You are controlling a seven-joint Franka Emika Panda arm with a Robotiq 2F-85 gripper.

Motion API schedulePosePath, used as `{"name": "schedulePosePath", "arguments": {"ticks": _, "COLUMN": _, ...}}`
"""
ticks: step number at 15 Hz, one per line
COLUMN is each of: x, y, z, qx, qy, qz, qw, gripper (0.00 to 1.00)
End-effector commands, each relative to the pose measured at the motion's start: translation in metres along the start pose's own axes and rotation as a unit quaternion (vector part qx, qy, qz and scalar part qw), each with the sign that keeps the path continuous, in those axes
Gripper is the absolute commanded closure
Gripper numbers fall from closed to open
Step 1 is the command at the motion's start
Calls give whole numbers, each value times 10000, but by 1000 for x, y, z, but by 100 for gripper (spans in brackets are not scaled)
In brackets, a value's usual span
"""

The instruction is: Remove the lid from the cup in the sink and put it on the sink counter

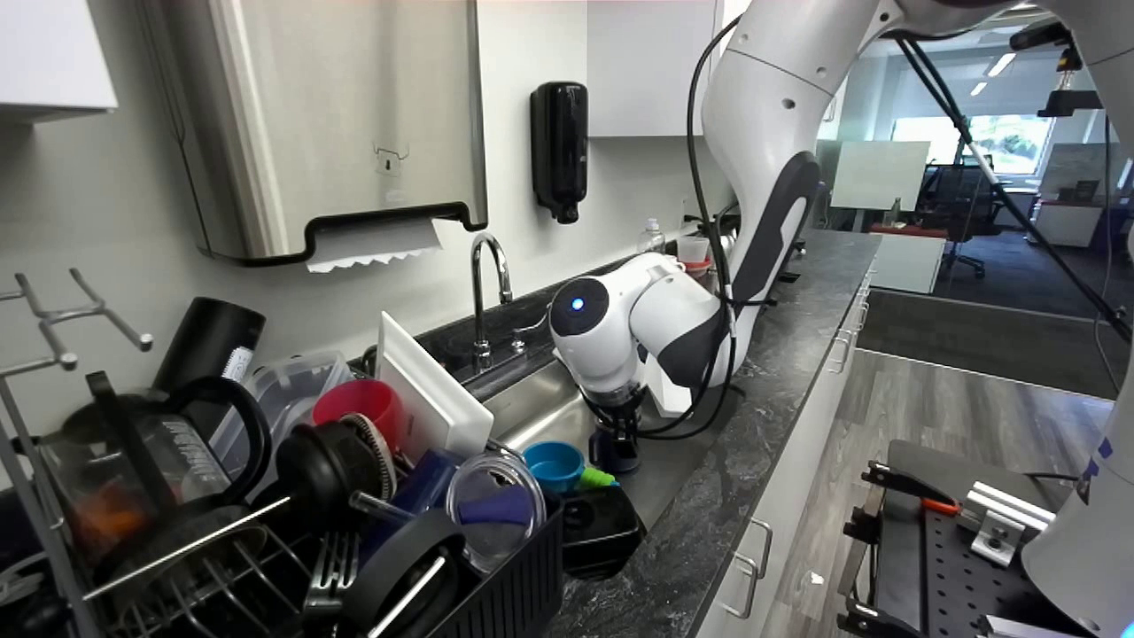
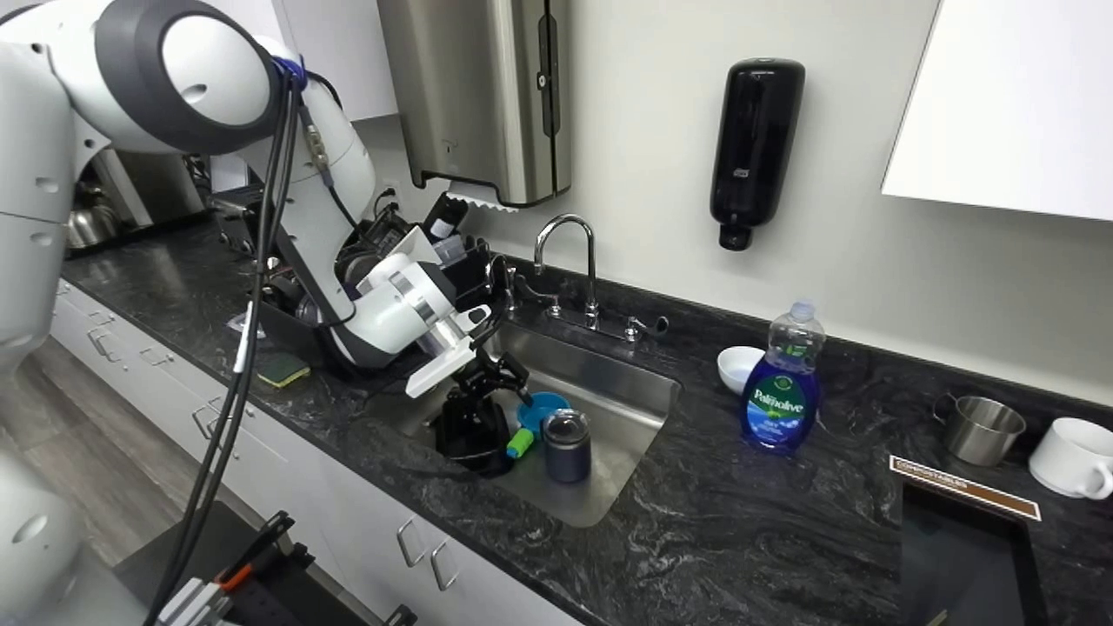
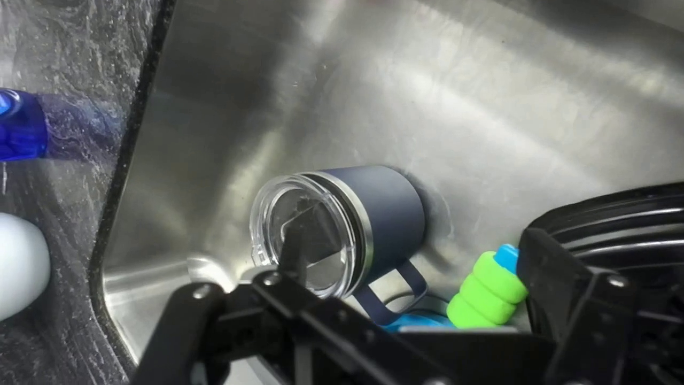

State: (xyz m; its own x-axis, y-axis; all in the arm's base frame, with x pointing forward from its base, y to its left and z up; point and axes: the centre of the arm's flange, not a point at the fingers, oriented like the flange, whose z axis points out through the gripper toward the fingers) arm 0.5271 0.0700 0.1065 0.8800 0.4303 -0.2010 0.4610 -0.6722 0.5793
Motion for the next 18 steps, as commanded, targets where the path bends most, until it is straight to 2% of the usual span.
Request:
{"name": "schedulePosePath", "arguments": {"ticks": 1, "x": 10, "y": -2, "z": 21, "qx": -363, "qy": -11, "qz": -134, "qw": 9993, "gripper": 0}}
{"name": "schedulePosePath", "arguments": {"ticks": 8, "x": 23, "y": 7, "z": 41, "qx": -696, "qy": -110, "qz": -277, "qw": 9971, "gripper": 0}}
{"name": "schedulePosePath", "arguments": {"ticks": 18, "x": 38, "y": 22, "z": 58, "qx": -836, "qy": -353, "qz": -158, "qw": 9957, "gripper": 0}}
